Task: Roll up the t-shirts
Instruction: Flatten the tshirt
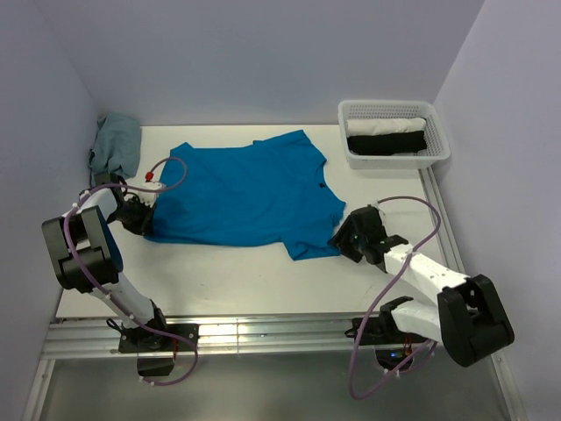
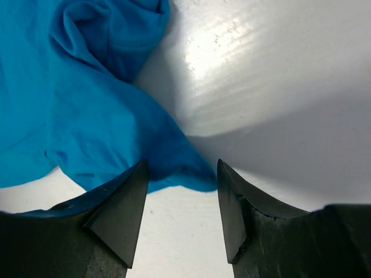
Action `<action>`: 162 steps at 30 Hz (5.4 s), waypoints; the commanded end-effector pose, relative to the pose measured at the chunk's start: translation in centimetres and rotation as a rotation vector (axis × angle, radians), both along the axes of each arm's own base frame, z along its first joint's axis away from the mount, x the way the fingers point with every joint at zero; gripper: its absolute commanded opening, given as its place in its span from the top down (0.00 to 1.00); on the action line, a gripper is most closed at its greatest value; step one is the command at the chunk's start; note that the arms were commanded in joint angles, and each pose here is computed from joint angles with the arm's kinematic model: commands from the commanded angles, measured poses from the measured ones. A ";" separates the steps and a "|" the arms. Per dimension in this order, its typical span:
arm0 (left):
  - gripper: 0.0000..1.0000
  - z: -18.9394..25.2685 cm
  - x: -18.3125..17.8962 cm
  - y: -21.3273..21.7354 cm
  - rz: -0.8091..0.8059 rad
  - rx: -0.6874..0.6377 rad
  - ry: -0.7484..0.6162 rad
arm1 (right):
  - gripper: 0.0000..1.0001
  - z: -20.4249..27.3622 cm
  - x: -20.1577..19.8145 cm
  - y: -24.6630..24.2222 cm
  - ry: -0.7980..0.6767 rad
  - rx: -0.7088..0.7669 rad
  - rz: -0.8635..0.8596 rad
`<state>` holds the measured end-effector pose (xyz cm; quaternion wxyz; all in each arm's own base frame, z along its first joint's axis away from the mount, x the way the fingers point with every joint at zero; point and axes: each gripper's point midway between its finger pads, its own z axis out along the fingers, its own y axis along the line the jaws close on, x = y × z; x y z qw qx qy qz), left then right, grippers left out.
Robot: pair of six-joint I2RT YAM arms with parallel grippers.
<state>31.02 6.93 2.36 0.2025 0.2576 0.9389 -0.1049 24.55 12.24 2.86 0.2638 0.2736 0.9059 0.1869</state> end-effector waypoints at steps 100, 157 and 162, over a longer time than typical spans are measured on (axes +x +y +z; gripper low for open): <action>1.00 34.8 10.8 -3.5 0.071 0.020 -0.800 | 1.00 62.7 3.0 -9.7 -1.305 -0.156 -0.168; 1.00 43.2 29.8 5.3 0.487 -0.295 -1.205 | 1.00 60.0 25.6 -8.4 -1.419 -0.171 -0.141; 1.00 36.6 28.3 5.4 0.437 -0.264 -1.007 | 1.00 53.1 25.4 -7.3 -1.249 -0.131 -0.073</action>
